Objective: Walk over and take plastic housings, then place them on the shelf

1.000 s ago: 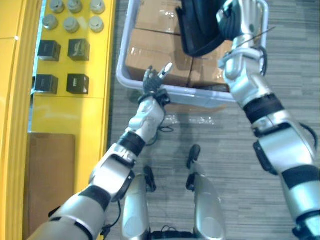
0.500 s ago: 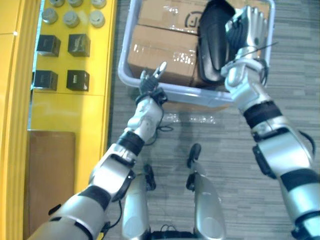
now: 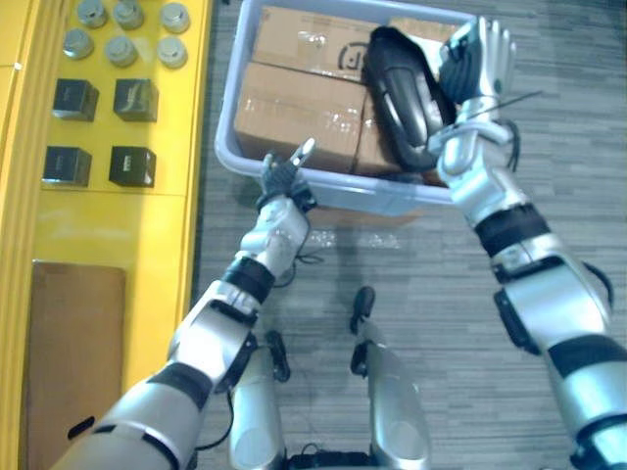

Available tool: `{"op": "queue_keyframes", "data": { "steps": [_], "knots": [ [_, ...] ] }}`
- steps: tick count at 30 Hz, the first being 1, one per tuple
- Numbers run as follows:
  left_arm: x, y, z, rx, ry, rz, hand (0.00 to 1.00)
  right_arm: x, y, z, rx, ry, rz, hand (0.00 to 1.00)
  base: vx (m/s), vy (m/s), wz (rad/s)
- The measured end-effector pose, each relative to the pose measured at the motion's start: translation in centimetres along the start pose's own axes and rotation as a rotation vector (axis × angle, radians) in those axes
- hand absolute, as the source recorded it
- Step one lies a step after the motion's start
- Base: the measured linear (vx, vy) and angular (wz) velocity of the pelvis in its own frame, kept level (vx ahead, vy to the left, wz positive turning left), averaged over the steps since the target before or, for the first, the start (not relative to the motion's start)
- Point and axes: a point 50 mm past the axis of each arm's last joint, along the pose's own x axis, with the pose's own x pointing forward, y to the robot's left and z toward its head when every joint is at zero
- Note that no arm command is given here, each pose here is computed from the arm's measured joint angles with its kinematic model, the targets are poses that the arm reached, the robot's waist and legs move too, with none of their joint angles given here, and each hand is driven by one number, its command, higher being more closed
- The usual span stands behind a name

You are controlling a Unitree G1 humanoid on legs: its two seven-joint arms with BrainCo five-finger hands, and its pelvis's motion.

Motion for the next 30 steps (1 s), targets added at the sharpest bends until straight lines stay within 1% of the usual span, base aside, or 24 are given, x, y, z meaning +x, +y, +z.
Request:
{"op": "queue_keyframes", "data": {
  "steps": [2,4,6,8,9,11,13,14,16,17,19,20,21,23,24,25,26,28,30],
  "knots": [
    [0.0,-0.1,0.3,0.046,-0.056,-0.006,0.0,-0.4,0.2,-1.2,0.054,0.09,0.008,0.0,-0.06,0.028,-0.01],
    [-0.2,-0.1,1.0,0.121,-0.147,-0.019,0.0,-0.8,0.3,-3.0,0.145,0.241,0.017,0.0,-0.05,0.034,0.0],
    [-0.8,0.0,1.0,0.19,-0.227,-0.045,0.0,-1.1,0.3,-4.4,0.201,0.342,0.017,0.0,-0.04,0.039,0.02],
    [-1.6,0.8,0.4,0.262,-0.298,-0.056,0.0,-1.7,0.3,-5.6,0.265,0.407,0.006,0.0,-0.03,0.045,0.02],
    [-2.5,1.6,-0.3,0.298,-0.337,-0.049,0.0,-2.2,0.3,-6.3,0.294,0.42,-0.01,0.0,-0.01,0.052,0.02],
    [-4.0,3.6,-2.0,0.317,-0.375,-0.008,0.0,-3.5,-0.2,-7.5,0.349,0.426,-0.072,0.0,0.01,0.068,0.08],
    [-6.6,8.0,-3.5,0.325,-0.431,0.12,0.0,-5.6,-1.6,-8.7,0.423,0.384,-0.181,0.0,0.03,0.09,0.17],
    [-7.3,9.0,-3.6,0.318,-0.445,0.153,0.0,-6.2,-2.1,-9.0,0.426,0.366,-0.208,0.0,0.02,0.08,0.23],
    [-9.8,12.1,-3.9,0.328,-0.495,0.234,0.0,-9.4,-4.1,-10.8,0.414,0.325,-0.287,0.0,0.02,0.084,0.36],
    [-10.3,12.7,-3.7,0.339,-0.519,0.251,0.0,-10.4,-4.4,-11.2,0.411,0.322,-0.291,0.0,0.01,0.061,0.25],
    [-12.1,14.3,-2.8,0.379,-0.6,0.274,0.0,-13.7,-5.2,-12.1,0.424,0.316,-0.285,0.0,0.02,0.049,0.04],
    [-12.9,14.6,-2.6,0.393,-0.627,0.27,0.0,-15.7,-5.7,-12.4,0.444,0.321,-0.291,0.0,0.02,0.043,-0.02],
    [-13.2,14.7,-2.6,0.392,-0.632,0.264,0.0,-16.8,-6.0,-12.6,0.449,0.331,-0.293,0.0,0.04,0.04,-0.08],
    [-14.7,15.2,-3.1,0.383,-0.616,0.247,0.0,-21.3,-6.4,-13.1,0.477,0.421,-0.302,0.0,0.05,0.03,-0.31],
    [-15.2,15.4,-3.3,0.385,-0.604,0.241,0.0,-22.5,-6.4,-13.0,0.491,0.443,-0.305,0.0,0.11,0.041,-0.62],
    [-16.2,15.5,-4.0,0.386,-0.569,0.216,0.0,-25.3,-6.4,-12.8,0.523,0.508,-0.312,0.0,0.09,0.029,-0.46],
    [-16.4,15.5,-4.1,0.384,-0.562,0.212,0.0,-25.8,-6.5,-12.7,0.531,0.521,-0.312,0.0,0.11,0.028,-0.63],
    [-17.6,15.4,-5.4,0.352,-0.496,0.186,0.0,-29.7,-6.2,-12.5,0.611,0.654,-0.278,0.0,0.08,0.005,-0.64],
    [-17.9,14.8,-6.1,0.323,-0.456,0.141,0.0,-32.0,-5.9,-12.2,0.648,0.733,-0.258,0.0,0.1,-0.023,-0.56]
  ]
}}
